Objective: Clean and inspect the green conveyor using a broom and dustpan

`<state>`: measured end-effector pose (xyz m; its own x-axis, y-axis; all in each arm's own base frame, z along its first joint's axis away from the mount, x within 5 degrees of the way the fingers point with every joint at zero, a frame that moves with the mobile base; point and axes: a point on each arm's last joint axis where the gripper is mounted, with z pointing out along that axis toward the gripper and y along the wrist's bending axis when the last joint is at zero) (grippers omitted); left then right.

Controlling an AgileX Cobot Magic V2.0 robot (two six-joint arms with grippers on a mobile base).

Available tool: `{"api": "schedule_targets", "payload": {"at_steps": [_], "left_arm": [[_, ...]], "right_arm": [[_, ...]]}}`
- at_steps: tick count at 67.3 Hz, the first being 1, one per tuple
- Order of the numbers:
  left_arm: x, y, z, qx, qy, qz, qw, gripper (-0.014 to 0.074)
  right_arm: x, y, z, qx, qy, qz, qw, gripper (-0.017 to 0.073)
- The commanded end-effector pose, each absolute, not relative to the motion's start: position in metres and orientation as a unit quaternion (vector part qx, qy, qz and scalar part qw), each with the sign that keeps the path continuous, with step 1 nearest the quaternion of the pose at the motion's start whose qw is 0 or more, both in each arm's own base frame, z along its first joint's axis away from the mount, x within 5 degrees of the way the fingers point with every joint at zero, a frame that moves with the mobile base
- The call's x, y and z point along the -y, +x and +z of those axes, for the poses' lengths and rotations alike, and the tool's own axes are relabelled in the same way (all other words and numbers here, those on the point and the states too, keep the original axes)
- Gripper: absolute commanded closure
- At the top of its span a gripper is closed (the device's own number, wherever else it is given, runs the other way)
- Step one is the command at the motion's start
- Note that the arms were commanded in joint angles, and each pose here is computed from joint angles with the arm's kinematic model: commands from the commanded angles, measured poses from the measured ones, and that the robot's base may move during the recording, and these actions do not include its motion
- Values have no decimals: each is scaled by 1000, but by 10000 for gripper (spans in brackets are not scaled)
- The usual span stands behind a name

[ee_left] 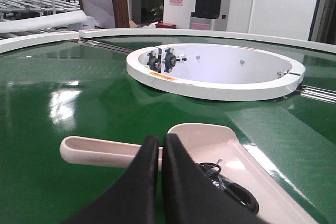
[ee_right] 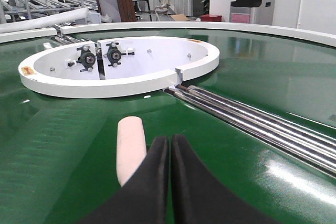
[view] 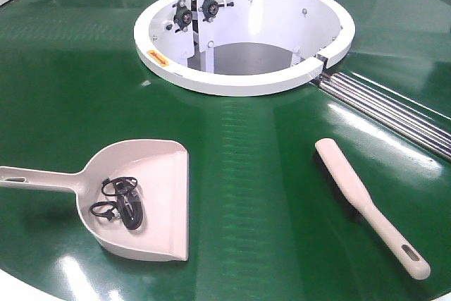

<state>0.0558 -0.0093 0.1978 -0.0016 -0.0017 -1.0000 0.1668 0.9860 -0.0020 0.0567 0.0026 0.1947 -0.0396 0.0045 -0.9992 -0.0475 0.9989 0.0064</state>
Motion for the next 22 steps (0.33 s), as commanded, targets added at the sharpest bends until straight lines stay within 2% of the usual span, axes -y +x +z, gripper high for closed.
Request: {"api": "schedule_targets", "payload": {"at_steps": [1,22], "left_arm": [[10,56,195,-685,56,-69,723,601],[10,56,195,-685,56,-69,723,601]], "right_arm": [[-2,56,195,-694,-16,14,720,569],[-2,56,195,-694,-16,14,720,569]]}}
